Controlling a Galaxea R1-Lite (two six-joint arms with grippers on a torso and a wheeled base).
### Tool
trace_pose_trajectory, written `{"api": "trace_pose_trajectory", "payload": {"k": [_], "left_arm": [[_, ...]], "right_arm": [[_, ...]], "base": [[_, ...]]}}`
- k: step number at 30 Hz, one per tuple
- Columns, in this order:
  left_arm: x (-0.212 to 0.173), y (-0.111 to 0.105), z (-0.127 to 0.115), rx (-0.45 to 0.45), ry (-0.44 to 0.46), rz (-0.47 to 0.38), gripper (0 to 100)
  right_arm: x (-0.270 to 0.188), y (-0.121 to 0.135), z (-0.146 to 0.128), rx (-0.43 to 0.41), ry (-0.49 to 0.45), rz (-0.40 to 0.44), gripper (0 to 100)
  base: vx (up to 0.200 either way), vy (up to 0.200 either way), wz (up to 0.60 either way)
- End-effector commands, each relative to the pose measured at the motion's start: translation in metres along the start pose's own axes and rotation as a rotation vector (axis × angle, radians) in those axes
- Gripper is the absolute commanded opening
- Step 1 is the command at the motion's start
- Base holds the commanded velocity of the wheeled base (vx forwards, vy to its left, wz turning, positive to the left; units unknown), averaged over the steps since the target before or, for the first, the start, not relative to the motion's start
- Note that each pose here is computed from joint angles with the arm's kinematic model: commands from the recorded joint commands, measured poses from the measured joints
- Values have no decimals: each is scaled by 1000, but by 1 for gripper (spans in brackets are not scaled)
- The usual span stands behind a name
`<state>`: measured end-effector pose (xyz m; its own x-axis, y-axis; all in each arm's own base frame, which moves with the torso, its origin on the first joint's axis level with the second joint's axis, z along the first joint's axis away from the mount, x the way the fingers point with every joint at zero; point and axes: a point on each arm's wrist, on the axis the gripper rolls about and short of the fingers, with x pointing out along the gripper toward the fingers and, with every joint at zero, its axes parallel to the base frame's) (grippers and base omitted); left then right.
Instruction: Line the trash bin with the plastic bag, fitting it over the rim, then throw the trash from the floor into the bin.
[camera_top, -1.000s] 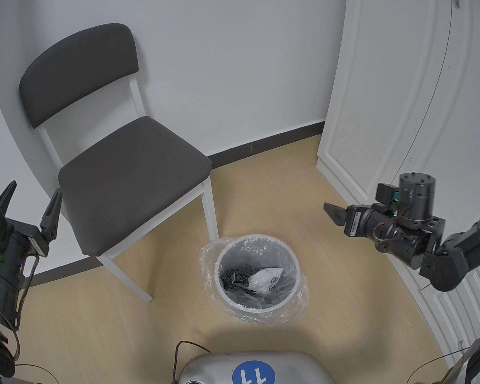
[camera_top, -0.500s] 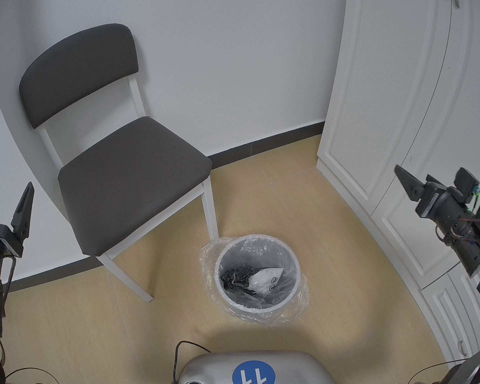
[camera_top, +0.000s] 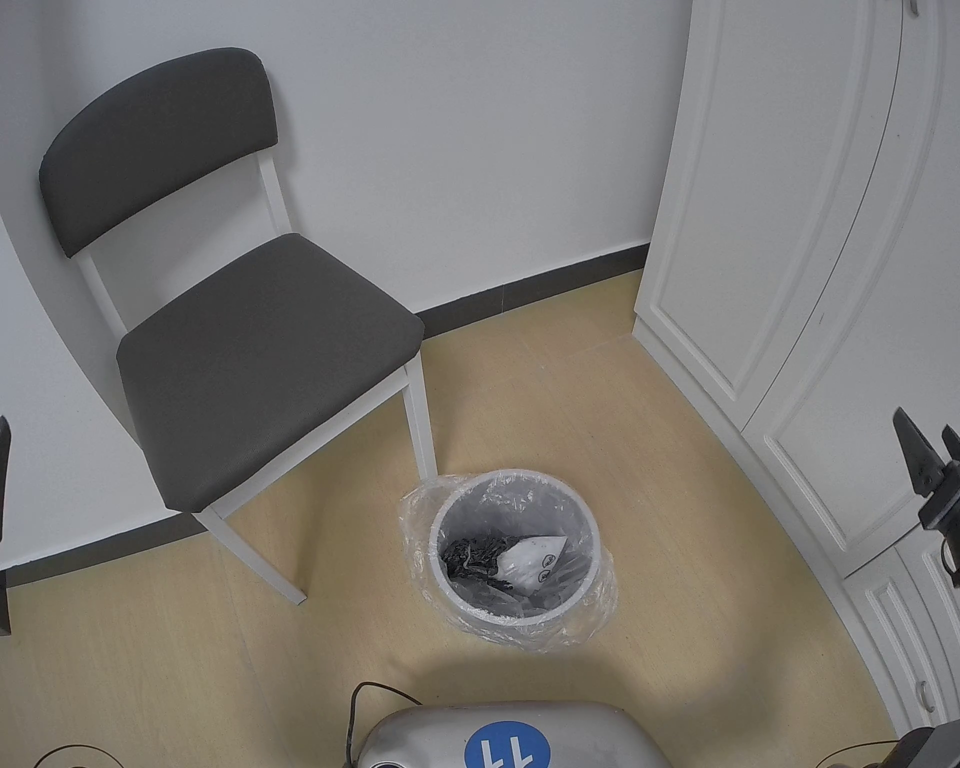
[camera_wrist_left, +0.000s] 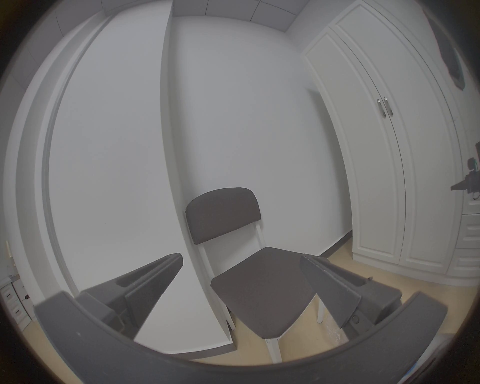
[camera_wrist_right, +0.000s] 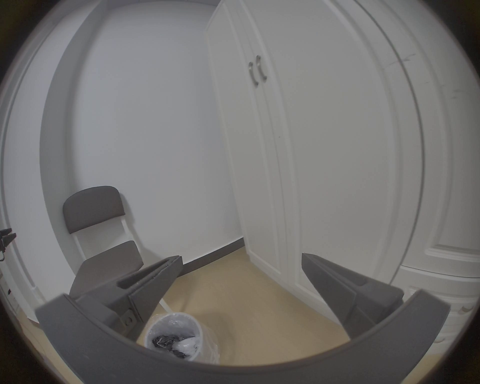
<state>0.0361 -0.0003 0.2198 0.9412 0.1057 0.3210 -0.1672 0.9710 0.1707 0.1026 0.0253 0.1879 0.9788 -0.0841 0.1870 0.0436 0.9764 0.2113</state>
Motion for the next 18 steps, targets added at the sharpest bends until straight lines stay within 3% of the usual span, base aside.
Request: {"api": "trace_pose_trajectory", "payload": {"k": [1, 7, 18], "left_arm": [[-34, 12, 9, -21, -85, 55, 100], [-52, 14, 2, -47, -82, 99, 100], [-82, 16, -6, -91, -95, 139, 100]], "right_arm": [[-38, -23, -2, 4, -79, -100, 100], [-70, -38, -3, -53, -119, -207, 100], [-116, -48, -19, -54, -193, -275, 100]], "base": [[0, 0, 0], [0, 0, 0], [0, 0, 0]]}}
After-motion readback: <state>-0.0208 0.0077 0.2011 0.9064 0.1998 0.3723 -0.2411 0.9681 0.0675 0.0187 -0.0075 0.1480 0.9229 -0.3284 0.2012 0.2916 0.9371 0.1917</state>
